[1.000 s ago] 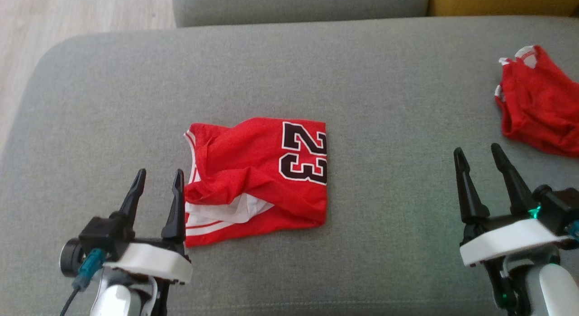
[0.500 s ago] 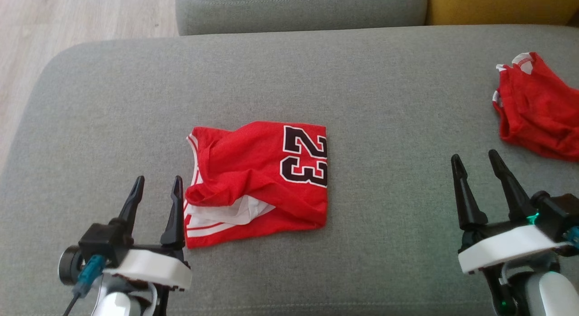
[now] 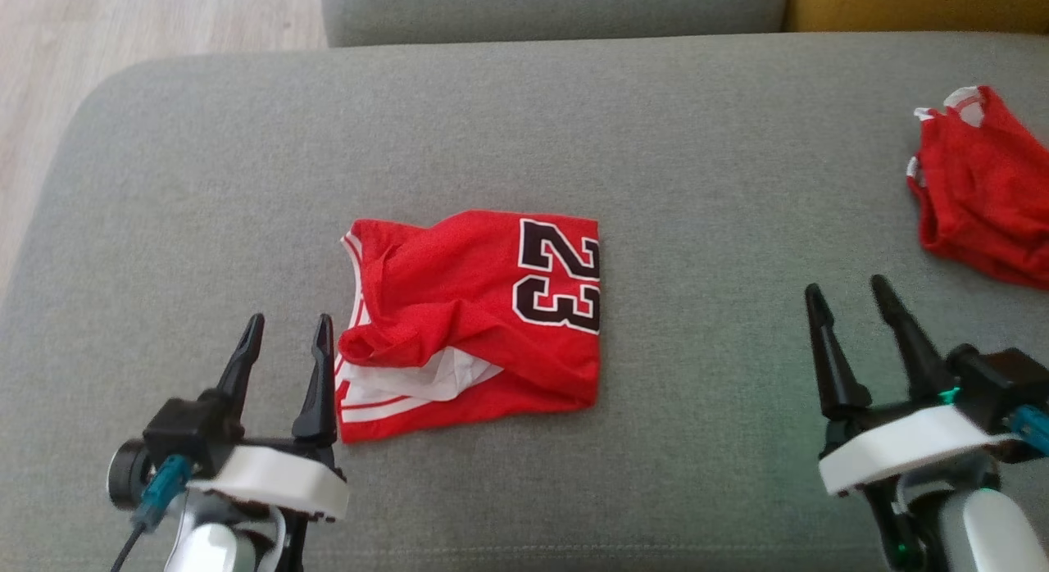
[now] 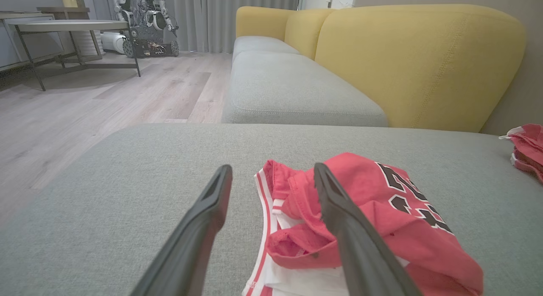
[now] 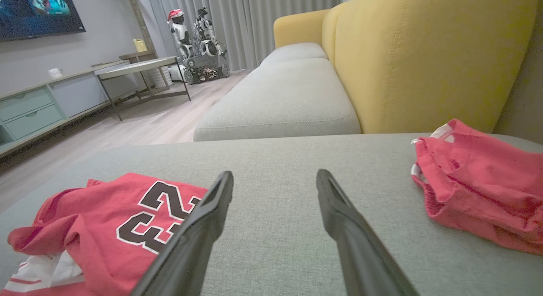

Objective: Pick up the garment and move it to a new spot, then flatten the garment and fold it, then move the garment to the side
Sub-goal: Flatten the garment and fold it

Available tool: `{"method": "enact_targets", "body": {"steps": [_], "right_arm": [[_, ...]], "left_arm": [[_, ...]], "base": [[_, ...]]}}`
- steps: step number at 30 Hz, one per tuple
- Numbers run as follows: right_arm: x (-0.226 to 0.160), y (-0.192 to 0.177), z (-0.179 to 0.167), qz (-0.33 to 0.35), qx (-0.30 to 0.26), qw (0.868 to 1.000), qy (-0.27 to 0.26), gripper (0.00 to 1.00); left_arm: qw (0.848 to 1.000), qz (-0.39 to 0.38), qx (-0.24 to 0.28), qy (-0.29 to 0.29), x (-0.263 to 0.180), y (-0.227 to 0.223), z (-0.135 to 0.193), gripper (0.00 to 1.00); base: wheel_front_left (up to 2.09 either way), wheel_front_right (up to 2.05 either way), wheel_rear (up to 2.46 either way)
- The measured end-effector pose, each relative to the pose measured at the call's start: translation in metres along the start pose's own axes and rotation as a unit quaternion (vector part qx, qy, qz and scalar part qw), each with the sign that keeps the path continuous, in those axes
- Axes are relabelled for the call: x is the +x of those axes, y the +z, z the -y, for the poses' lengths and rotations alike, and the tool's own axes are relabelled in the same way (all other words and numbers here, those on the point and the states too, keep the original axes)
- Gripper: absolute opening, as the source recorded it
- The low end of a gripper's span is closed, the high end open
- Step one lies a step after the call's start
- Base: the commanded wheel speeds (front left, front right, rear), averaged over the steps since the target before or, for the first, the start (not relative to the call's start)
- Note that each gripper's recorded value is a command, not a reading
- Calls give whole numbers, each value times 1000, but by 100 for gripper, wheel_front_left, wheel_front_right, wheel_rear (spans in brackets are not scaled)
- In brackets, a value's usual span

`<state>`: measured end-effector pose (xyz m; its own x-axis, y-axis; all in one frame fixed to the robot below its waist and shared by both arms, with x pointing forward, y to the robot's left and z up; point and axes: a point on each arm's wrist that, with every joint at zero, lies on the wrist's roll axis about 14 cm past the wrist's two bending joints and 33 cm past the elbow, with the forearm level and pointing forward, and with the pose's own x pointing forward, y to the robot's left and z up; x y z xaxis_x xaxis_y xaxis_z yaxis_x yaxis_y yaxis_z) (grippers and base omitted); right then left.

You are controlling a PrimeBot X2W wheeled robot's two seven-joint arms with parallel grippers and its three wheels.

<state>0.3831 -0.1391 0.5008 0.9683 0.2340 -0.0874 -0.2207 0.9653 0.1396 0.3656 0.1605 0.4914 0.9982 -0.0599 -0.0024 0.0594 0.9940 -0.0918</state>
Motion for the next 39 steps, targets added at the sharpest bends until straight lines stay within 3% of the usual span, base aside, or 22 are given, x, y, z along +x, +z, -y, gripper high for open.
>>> {"method": "enact_targets", "body": {"steps": [1,6,10,15,22,30,39], "right_arm": [[1,-3,-2,-5,1,1000,4,0],[20,-15,-21,-24,3,999,40,0],[45,-25,-60,-40,6,994,105,0],[66,-48,-123,-74,2,976,205,0],[84,-78,-178,-115,-2,951,288,0],[82,-121,-201,-185,-15,925,332,0],[58,-131,-233,-204,-14,898,391,0]], "left_arm": [[1000,-1,0,0,0,0,0,100],[1000,6,1,-1,10,4,0,100],[1000,16,1,-2,20,8,0,100],[1000,18,1,0,28,7,-3,100],[1000,12,-2,13,34,0,-10,100],[1000,-2,-2,21,37,-11,-14,100],[1000,0,-3,14,44,-12,-10,100]], "base": [[0,0,0],[0,0,0],[0,0,0],[0,0,0],[0,0,0],[0,0,0],[0,0,0]]}}
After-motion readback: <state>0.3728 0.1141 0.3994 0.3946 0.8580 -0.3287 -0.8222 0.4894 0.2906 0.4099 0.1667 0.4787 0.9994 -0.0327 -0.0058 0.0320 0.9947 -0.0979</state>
